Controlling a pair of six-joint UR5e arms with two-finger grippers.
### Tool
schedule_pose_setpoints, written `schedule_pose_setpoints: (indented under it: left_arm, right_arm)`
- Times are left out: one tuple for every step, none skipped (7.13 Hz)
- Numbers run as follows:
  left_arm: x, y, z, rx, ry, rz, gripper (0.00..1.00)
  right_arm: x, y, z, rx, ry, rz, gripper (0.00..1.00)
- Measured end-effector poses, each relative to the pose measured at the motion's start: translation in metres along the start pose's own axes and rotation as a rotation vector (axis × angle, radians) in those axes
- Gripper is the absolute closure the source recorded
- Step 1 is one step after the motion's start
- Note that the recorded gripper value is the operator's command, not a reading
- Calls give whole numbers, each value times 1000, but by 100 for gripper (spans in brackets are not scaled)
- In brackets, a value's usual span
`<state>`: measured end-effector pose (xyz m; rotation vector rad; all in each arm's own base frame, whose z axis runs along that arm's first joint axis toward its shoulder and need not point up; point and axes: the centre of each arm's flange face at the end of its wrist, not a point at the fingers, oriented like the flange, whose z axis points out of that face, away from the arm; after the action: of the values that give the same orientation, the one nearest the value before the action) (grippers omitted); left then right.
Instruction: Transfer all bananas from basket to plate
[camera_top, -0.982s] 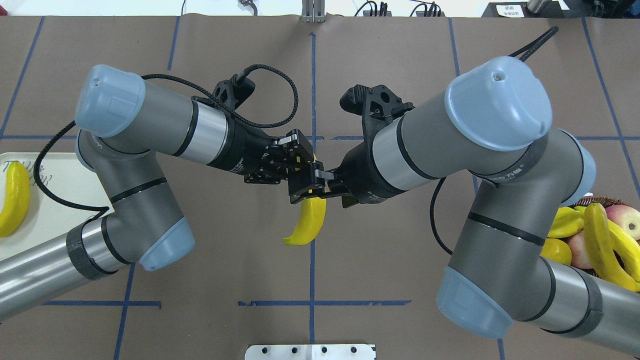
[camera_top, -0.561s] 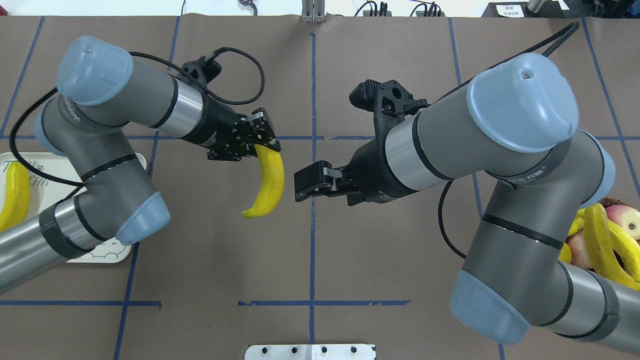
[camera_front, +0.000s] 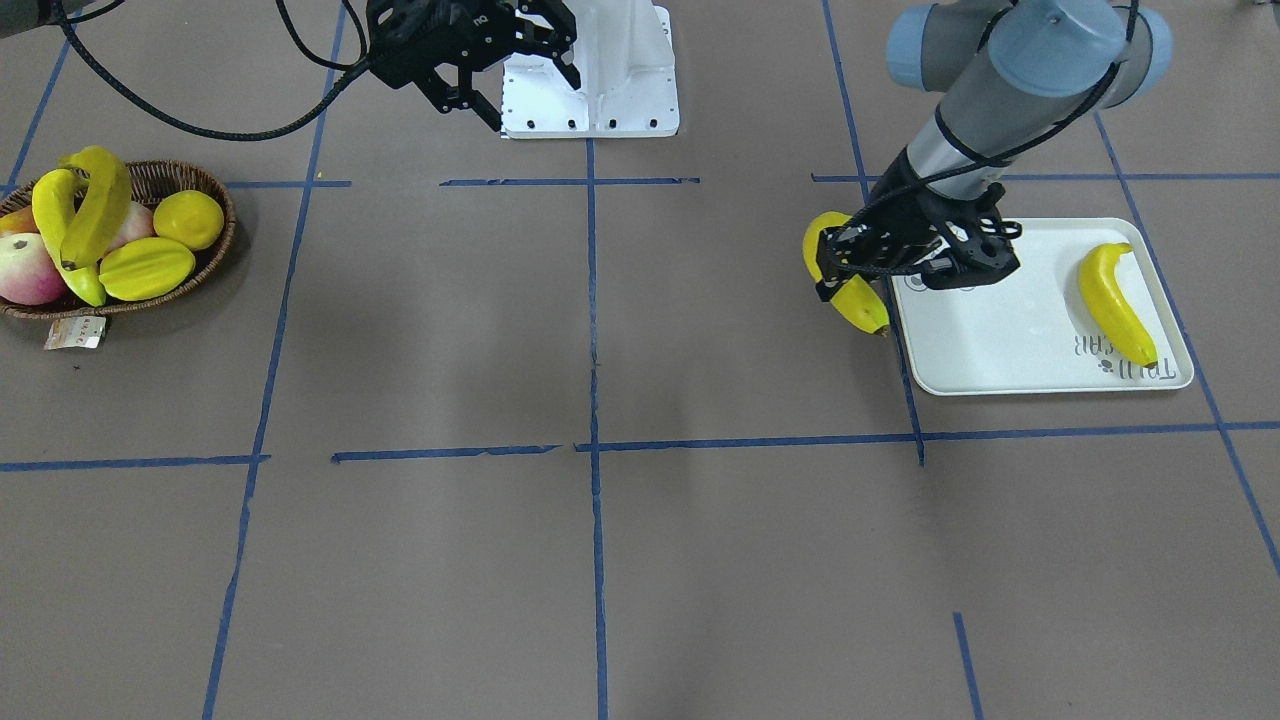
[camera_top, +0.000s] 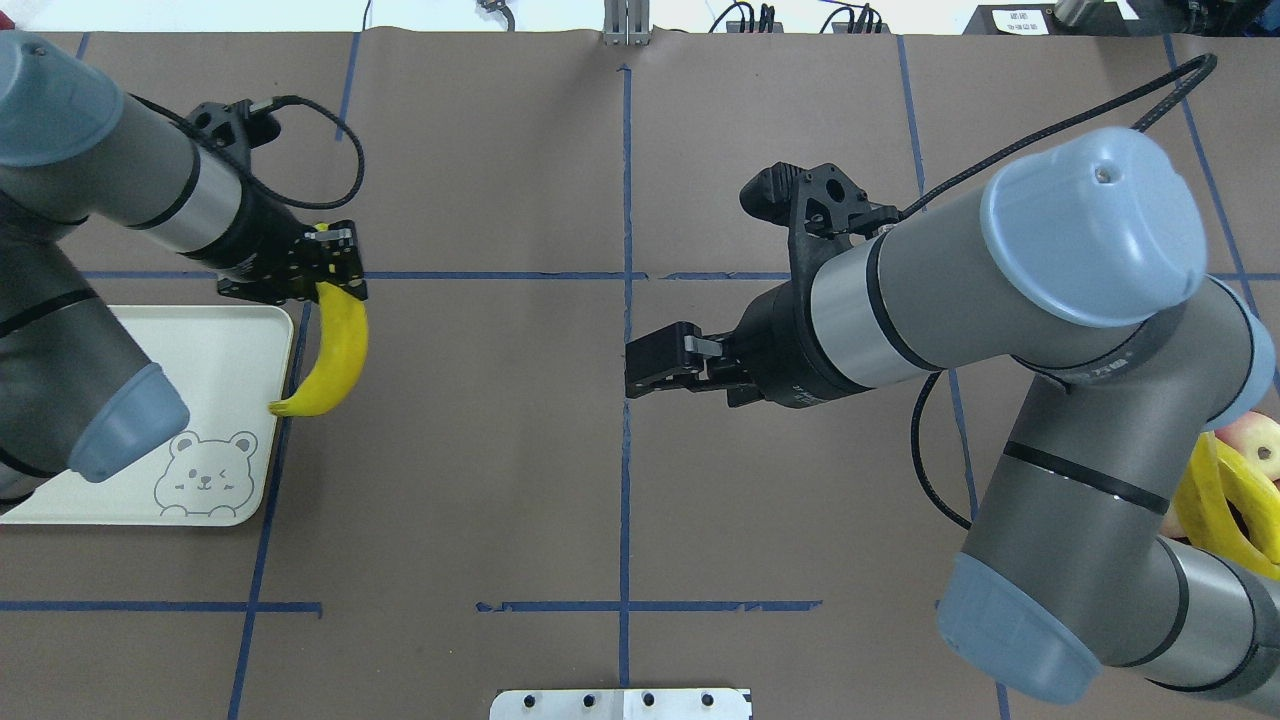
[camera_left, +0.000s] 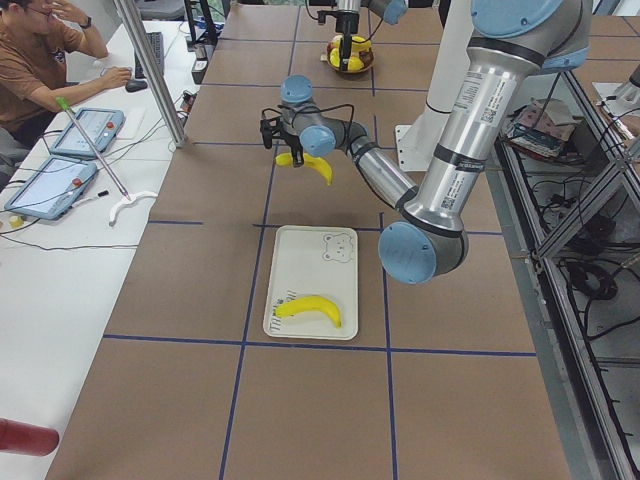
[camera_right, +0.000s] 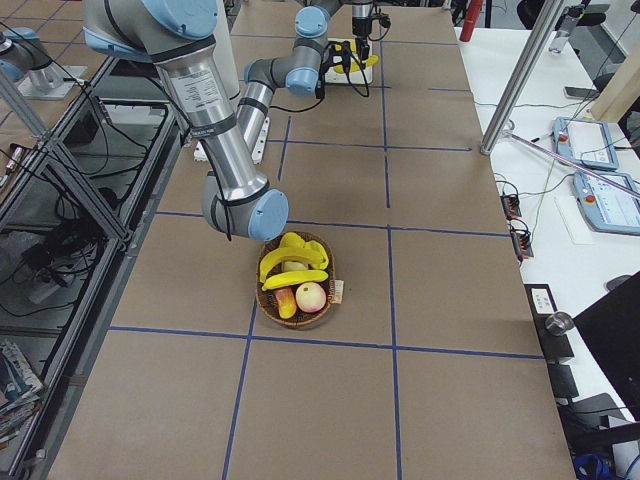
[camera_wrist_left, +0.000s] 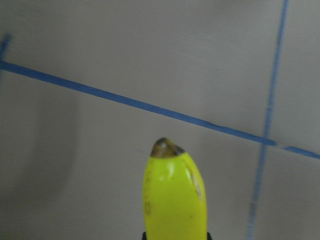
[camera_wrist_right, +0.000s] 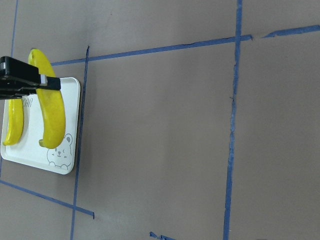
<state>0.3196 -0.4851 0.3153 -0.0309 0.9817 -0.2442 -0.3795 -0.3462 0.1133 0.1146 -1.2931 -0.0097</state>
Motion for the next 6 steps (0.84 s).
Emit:
schedule_pose_setpoints:
  left_arm:
    - [-47, -3, 10, -13, -76, -5, 100]
    - [-87, -4, 18, -28, -133, -13, 100]
    - [-120, -7, 24, -40, -176, -15, 100]
    - [-148, -14, 30, -48, -212, -14, 100]
    - [-177, -25, 36, -55, -248, -14, 100]
    - [-203, -37, 42, -62, -280, -13, 100]
  right_arm:
    - [2, -1, 1, 5, 5, 2, 0]
    - [4, -2, 2, 11, 10, 5, 0]
    - [5, -2, 2, 17, 15, 7, 0]
    - [7, -3, 3, 20, 19, 9, 0]
    - [8, -3, 4, 22, 23, 11, 0]
    - [10, -3, 5, 23, 27, 13, 0]
